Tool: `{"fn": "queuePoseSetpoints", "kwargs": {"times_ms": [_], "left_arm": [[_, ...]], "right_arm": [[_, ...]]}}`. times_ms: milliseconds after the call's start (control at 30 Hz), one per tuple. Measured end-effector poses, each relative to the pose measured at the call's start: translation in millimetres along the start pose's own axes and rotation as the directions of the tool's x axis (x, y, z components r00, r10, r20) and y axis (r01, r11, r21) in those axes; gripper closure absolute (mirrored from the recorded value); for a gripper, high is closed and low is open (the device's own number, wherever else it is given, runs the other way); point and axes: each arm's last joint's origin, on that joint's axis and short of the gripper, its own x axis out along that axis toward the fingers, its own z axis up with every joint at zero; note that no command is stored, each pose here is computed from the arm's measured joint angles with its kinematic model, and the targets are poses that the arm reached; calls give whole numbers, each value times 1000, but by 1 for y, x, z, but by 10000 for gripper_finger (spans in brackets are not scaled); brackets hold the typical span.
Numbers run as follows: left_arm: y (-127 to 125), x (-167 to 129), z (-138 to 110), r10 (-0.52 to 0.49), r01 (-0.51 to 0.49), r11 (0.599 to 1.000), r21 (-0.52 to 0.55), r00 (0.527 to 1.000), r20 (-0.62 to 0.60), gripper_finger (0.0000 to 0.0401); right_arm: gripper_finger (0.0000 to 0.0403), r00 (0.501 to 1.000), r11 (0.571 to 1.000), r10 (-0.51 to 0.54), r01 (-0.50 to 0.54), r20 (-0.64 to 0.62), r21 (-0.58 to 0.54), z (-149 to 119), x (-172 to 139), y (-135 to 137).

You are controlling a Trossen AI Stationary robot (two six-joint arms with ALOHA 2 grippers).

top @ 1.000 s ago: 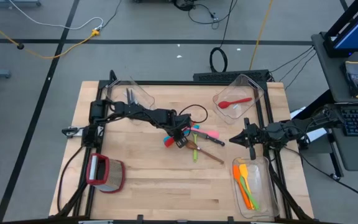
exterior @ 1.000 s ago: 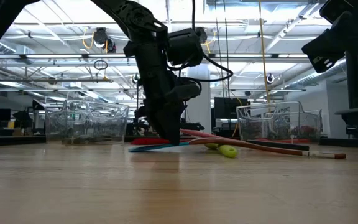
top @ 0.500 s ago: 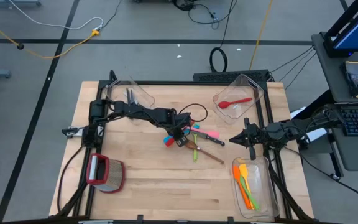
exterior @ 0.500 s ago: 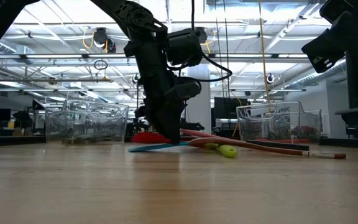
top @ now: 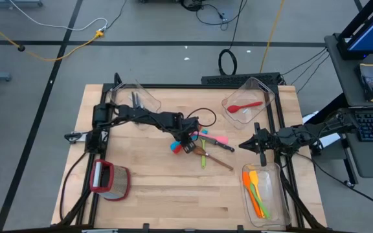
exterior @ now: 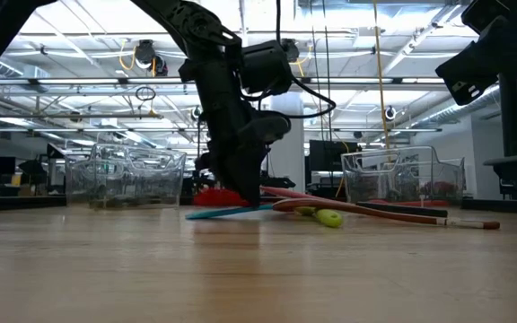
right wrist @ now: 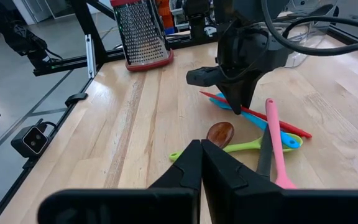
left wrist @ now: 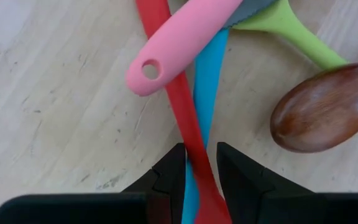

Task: Pick & Place Kitchen Items
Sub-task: Put the red spatula into the bottom transparent bin

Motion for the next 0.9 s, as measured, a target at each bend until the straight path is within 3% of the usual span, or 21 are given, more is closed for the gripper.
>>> {"fn": "queuePoseSetpoints", "kwargs": {"times_ms": [900], "left_arm": [[-1, -6, 4, -3, 3, 1000, 0, 999, 46, 309]], "right_arm": [[403, 1000, 1000, 0, 0, 0, 0, 0, 0, 0]]}}
